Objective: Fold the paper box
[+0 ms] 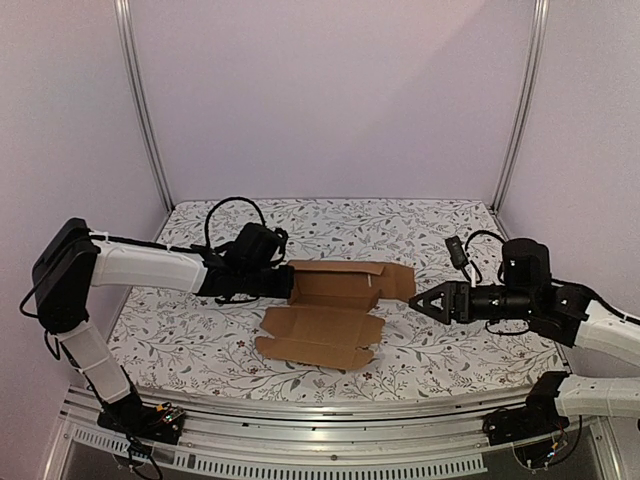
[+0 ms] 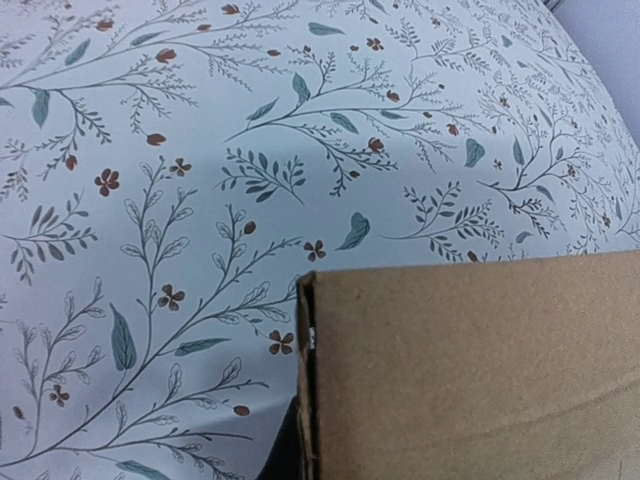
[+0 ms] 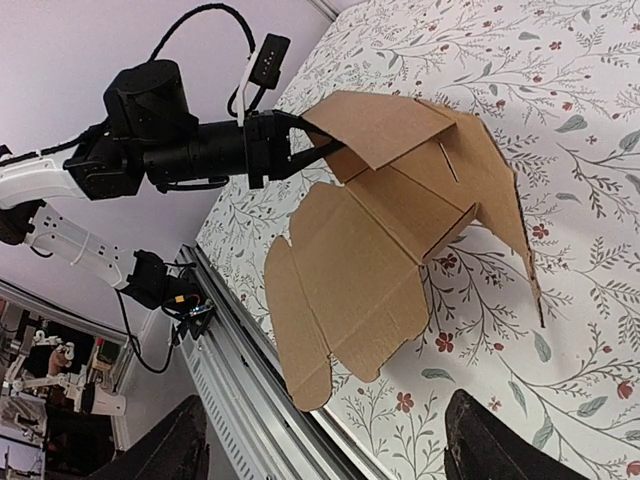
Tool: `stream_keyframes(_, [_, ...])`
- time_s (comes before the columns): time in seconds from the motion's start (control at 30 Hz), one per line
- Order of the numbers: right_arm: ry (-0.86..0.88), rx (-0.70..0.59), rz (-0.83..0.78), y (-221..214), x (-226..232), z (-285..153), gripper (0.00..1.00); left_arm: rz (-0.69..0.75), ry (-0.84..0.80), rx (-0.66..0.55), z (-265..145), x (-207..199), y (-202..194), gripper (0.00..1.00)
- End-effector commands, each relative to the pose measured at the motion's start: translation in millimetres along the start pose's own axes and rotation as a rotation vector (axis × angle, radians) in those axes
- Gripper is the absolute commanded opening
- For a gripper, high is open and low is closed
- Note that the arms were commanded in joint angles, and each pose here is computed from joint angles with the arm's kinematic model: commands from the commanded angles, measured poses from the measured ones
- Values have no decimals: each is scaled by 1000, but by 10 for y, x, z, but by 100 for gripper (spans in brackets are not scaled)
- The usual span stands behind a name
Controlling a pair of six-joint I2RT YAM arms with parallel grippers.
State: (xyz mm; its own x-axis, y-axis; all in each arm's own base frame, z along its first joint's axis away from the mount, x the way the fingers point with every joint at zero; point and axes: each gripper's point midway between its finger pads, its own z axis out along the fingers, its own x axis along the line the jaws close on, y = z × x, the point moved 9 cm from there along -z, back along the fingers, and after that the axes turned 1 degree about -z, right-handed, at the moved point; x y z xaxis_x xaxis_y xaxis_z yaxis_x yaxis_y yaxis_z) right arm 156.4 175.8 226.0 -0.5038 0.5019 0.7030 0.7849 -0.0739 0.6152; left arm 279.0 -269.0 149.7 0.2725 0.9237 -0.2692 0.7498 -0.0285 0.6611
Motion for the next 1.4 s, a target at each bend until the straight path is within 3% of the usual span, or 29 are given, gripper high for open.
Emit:
stream_keyframes(0.0, [-149,126,-141,94,131,-207,79,50,19,-15,-105,-48,63,0])
stream_keyframes(0.2, [-193,155,-240,623,490,-179,69,85,61,-47,-197,-70,114,0])
stream_keyframes(0.53, [-192,250,-41,1063,534,437,49,173,137,-127,-416,-254,193,0])
stream_keyframes(0.9, [-255,259,121,1003,407,795,46,191,178,-171,-609,-326,206,0])
stream_keyframes(1.37, [-316,234,183,964,299,963,43,163,132,-157,-654,-387,162,0])
